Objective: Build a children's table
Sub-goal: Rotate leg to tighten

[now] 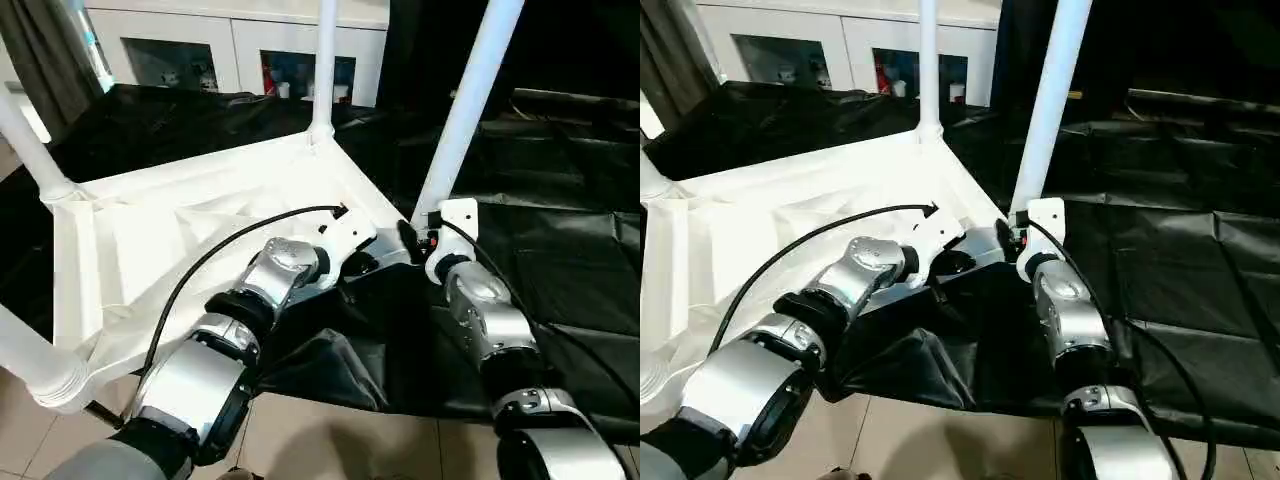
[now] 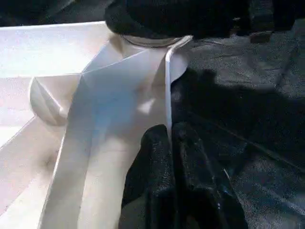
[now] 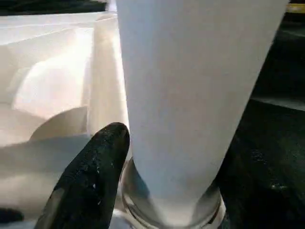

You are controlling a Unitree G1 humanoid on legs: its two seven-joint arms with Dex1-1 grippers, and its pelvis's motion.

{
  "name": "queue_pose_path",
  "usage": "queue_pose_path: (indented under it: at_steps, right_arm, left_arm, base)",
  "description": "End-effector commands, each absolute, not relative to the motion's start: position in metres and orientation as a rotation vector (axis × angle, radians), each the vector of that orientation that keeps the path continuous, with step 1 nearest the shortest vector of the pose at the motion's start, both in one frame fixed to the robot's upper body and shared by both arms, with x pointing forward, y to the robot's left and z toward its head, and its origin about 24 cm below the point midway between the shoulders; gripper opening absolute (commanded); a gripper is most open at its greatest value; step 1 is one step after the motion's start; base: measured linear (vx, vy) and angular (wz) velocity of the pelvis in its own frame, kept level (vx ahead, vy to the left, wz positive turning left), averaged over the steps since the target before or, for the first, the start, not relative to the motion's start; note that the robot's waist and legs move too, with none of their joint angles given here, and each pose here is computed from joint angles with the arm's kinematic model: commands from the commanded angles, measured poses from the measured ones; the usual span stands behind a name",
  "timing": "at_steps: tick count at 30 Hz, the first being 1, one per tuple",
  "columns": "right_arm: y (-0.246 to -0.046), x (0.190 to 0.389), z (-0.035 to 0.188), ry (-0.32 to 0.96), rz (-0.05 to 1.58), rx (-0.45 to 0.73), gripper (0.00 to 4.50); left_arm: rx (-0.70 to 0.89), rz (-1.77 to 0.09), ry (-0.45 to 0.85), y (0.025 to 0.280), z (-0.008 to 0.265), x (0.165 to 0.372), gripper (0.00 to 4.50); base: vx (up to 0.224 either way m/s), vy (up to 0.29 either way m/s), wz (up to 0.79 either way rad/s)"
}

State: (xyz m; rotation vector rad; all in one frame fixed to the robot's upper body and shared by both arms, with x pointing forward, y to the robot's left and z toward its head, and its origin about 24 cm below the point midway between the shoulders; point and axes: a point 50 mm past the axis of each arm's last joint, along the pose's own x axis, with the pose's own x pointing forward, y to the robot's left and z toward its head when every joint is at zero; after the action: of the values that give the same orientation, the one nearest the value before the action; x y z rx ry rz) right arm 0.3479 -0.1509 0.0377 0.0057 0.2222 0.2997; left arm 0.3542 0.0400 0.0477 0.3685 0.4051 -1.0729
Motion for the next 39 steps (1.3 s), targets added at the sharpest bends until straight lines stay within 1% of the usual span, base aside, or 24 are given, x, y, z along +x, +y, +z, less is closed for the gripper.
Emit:
queue_pose_path:
  at_steps: [1,2,6,8,9,10,11,12,13,18,21,23,25,28,29,31,33,35,37,39]
  right_arm:
    - [-0.136,0.343,0.034,0.248,0.446,0.019,2.83]
    - [-0.146,0.338,0.037,0.24,0.533,-0.004,2.83]
    - [-0.17,0.324,0.047,0.243,0.74,-0.023,2.83]
    - [-0.174,0.322,0.048,0.248,0.77,-0.02,2.83]
    - [-0.18,0.318,0.051,0.264,0.838,-0.03,2.83]
    - [-0.18,0.318,0.051,0.264,0.838,-0.03,2.83]
    - [-0.188,0.315,0.053,0.297,0.913,-0.049,2.83]
    - [-0.191,0.314,0.055,0.31,0.936,-0.051,2.83]
    - [-0.193,0.314,0.056,0.322,0.959,-0.051,2.83]
    - [-0.195,0.314,0.061,0.324,0.984,-0.038,2.83]
    - [-0.194,0.311,0.059,0.343,1.017,-0.032,2.5]
    - [-0.193,0.309,0.057,0.35,1.028,-0.027,2.5]
    - [-0.191,0.308,0.054,0.36,1.037,-0.02,2.33]
    - [-0.189,0.307,0.049,0.365,1.011,-0.012,2.22]
    - [-0.187,0.309,0.045,0.362,0.968,-0.007,2.22]
    - [-0.186,0.315,0.037,0.349,0.82,-0.038,2.12]
    - [-0.184,0.32,0.028,0.358,0.687,-0.025,2.06]
    - [-0.182,0.321,0.023,0.369,0.629,-0.012,2.02]
    - [-0.164,0.322,0.006,0.403,0.414,0.069,1.98]
    - [-0.163,0.323,0.004,0.407,0.396,0.073,1.97]
  left_arm:
    - [0.371,-1.157,0.433,0.036,0.042,0.347,0.0]
    - [0.388,-1.207,0.45,0.045,0.041,0.346,0.0]
    - [0.413,-1.322,0.515,0.066,0.04,0.343,0.0]
    - [0.41,-1.337,0.527,0.069,0.041,0.343,0.0]
    - [0.416,-1.377,0.544,0.076,0.041,0.341,0.0]
    - [0.416,-1.377,0.544,0.076,0.041,0.341,0.0]
    - [0.412,-1.446,0.574,0.083,0.042,0.338,0.0]
    - [0.404,-1.475,0.584,0.085,0.042,0.336,0.0]
    - [0.393,-1.515,0.597,0.088,0.043,0.334,0.0]
    - [0.382,-1.582,0.627,0.093,0.043,0.33,0.0]
    - [0.376,-1.574,0.632,0.096,0.044,0.331,0.0]
    - [0.376,-1.563,0.628,0.097,0.044,0.331,0.0]
    - [0.379,-1.533,0.615,0.098,0.045,0.333,0.0]
    - [0.397,-1.458,0.592,0.097,0.044,0.337,0.0]
    - [0.404,-1.393,0.578,0.095,0.043,0.341,0.0]
    - [0.401,-1.251,0.549,0.092,0.043,0.349,0.0]
    - [0.386,-1.157,0.532,0.087,0.043,0.353,0.0]
    - [0.373,-1.117,0.525,0.083,0.043,0.355,0.0]
    - [0.349,-0.987,0.489,0.062,0.041,0.358,0.0]
    - [0.347,-0.979,0.486,0.06,0.041,0.357,0.0]
  base:
    - [0.0,0.0,0.0]
    - [0.0,0.0,0.0]
    - [0.0,0.0,0.0]
    - [0.0,0.0,0.0]
    - [0.0,0.0,0.0]
    - [0.0,0.0,0.0]
    - [0.0,0.0,0.0]
    - [0.0,0.0,0.0]
    - [0.0,0.0,0.0]
    - [0.0,0.0,0.0]
    - [0.0,0.0,0.0]
    - [0.0,0.0,0.0]
    - [0.0,0.0,0.0]
    - [0.0,0.0,0.0]
    - [0.0,0.0,0.0]
    - [0.0,0.0,0.0]
    - [0.0,0.0,0.0]
    - [0.0,0.0,0.0]
    - [0.0,0.0,0.0]
    - [0.0,0.0,0.0]
